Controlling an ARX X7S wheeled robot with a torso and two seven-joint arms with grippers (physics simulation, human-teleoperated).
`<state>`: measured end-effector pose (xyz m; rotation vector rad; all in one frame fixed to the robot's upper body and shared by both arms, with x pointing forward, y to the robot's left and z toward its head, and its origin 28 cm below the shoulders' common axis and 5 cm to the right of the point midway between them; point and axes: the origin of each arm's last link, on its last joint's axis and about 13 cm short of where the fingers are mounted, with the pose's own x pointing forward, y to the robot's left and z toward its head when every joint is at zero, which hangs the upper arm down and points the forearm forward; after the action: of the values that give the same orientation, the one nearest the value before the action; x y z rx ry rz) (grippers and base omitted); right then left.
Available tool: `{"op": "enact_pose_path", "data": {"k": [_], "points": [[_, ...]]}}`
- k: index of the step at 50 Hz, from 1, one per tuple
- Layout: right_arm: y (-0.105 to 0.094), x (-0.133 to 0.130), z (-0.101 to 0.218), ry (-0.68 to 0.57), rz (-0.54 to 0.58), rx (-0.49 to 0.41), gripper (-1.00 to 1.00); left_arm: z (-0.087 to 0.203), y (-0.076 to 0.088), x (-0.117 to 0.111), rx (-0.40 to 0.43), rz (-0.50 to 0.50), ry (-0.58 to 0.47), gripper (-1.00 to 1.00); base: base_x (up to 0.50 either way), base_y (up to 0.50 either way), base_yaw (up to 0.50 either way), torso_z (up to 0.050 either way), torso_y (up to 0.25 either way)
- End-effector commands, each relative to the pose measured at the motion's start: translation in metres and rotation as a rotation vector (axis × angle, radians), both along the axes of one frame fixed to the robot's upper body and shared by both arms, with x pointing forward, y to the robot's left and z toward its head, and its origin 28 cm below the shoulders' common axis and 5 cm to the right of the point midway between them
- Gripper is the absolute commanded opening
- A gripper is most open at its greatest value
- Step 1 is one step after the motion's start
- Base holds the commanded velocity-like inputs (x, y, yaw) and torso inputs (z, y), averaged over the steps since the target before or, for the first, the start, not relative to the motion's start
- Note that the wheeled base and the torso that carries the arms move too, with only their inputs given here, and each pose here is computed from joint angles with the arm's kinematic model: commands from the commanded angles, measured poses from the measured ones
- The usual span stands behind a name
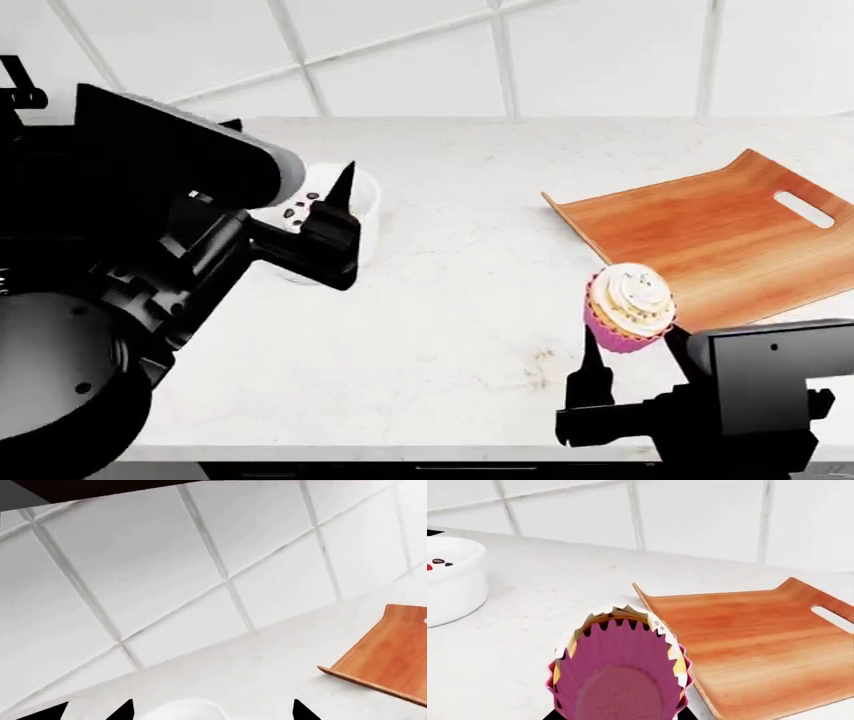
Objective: Pick up the bowl with cake and place it on the tray. Pick up the cupcake and place it on the tray.
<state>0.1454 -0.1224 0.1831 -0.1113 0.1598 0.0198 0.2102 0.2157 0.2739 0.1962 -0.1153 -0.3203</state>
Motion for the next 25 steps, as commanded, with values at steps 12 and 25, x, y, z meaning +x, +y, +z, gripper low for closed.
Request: {"op": "enact_pose_path", "data": {"k": [12,25], "points": [[-0.001,-0.002,0.003,-0.022,0.007,0.007,-1.00,0.002,-0.009,0.026,-0.073,-0.160,0.217,1.00,0.00,0.00,0.00,0.000,0.000],[0.001,0.001,0.002,-0.014,0.002,0.000,-1.00,0.001,-0.006,0.049,-0.106,-0.082,0.312,1.00,0.00,0.00,0.00,0.000,0.000]]}}
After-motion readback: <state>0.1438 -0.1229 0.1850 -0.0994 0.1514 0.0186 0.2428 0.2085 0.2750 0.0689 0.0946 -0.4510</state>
